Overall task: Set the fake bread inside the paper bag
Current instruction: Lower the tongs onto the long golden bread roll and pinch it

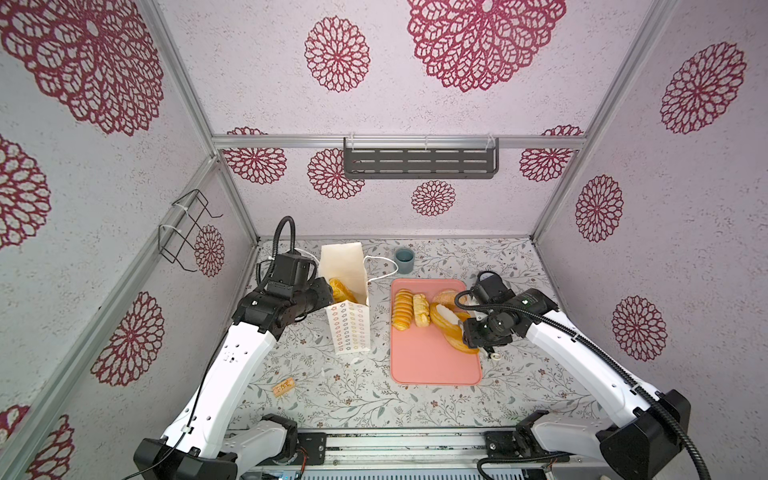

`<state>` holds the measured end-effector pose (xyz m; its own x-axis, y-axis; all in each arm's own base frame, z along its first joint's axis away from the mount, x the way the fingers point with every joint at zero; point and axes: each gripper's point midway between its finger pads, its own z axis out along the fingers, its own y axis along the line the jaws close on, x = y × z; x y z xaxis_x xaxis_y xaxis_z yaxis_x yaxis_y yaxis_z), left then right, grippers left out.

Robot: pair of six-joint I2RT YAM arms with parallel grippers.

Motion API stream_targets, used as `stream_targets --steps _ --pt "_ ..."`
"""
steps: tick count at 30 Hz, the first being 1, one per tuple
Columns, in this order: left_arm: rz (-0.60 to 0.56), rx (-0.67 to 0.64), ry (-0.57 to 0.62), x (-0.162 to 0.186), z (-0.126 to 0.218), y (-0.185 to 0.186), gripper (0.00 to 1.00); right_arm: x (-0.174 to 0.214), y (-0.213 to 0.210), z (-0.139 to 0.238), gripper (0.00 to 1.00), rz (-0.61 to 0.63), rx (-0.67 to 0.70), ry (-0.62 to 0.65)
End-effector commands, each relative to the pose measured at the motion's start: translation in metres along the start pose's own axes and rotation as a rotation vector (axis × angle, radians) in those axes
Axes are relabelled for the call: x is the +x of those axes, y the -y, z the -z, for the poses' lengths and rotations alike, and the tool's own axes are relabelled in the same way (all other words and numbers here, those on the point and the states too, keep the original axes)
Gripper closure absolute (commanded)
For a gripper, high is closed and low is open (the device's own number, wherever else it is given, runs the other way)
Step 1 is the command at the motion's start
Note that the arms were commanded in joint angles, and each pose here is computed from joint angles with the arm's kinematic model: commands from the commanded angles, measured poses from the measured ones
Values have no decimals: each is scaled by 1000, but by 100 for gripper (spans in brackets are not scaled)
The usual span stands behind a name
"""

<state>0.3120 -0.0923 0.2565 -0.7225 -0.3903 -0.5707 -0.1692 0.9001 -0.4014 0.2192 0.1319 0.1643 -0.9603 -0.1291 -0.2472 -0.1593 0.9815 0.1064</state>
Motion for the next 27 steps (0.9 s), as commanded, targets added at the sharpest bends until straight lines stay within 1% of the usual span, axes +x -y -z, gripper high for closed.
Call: stream_targets --steps 1,7,11,21,27 --pt "-3 19 19 -3 1 1 51 3 2 -3 47 22 7 -25" --pt "-8 23 17 -2 0 1 48 3 5 -13 47 51 41 -66" --pt "-10 23 21 -2 2 1 45 0 3 -17 47 72 39 -83" --pt "-11 24 24 -2 5 0 44 -1 1 -30 47 101 42 -122" --pt "-12 24 22 -3 5 0 44 -4 -1 -36 51 114 43 -133"
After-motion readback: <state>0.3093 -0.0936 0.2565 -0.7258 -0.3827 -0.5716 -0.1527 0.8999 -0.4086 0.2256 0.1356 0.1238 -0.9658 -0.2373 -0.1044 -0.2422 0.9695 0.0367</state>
